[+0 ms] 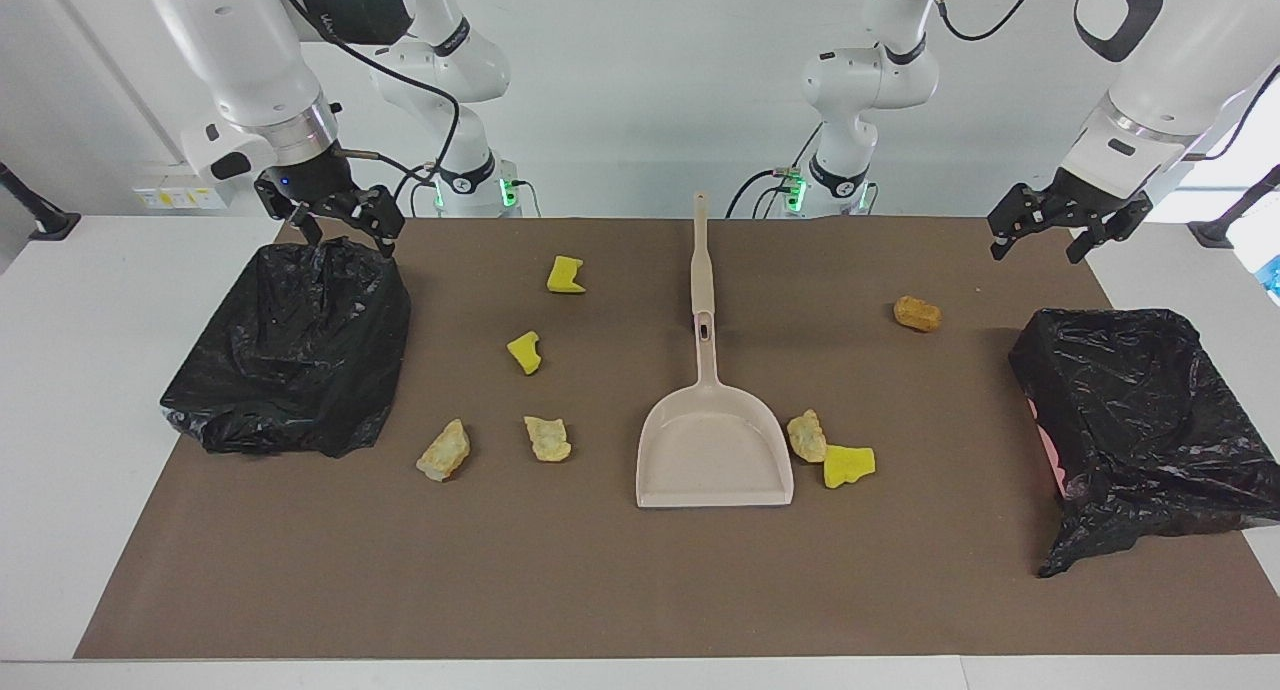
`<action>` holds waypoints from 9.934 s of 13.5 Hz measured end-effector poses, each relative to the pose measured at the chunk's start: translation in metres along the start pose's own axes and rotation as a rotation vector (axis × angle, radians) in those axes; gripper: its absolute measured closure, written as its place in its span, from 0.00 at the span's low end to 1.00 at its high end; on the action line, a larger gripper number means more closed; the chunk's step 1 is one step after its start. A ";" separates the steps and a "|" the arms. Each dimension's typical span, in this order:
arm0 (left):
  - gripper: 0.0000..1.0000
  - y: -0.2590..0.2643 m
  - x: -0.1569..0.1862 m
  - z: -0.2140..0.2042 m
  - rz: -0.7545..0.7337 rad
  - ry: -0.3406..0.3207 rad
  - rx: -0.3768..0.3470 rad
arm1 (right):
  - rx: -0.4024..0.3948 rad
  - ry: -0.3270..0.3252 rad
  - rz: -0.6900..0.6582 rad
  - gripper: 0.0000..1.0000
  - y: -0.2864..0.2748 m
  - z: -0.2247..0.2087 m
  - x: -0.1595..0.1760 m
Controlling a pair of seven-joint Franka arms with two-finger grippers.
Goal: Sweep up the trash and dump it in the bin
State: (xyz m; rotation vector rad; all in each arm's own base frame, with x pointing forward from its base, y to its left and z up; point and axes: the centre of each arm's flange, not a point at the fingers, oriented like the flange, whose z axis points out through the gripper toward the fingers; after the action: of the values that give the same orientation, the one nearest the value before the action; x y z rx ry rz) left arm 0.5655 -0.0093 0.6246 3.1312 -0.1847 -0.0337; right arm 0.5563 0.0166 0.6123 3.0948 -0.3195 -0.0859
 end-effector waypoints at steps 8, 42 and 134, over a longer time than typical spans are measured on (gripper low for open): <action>0.00 0.003 0.000 0.000 0.004 0.000 -0.001 | -0.001 -0.004 0.005 0.00 0.003 0.000 0.000; 0.19 0.371 -0.288 0.303 0.143 -0.014 0.044 | 0.092 0.081 -0.132 0.00 -0.362 0.166 -0.019; 0.74 0.122 -0.028 0.271 0.152 -0.089 0.028 | -0.150 -0.054 -1.740 0.68 -0.349 0.246 -0.010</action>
State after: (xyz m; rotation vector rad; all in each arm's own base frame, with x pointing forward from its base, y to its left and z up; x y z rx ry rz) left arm 0.5171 -0.1277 0.3548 3.1347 -0.4270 -0.1712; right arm 0.6031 0.3547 0.3550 2.1757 2.1143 -0.1803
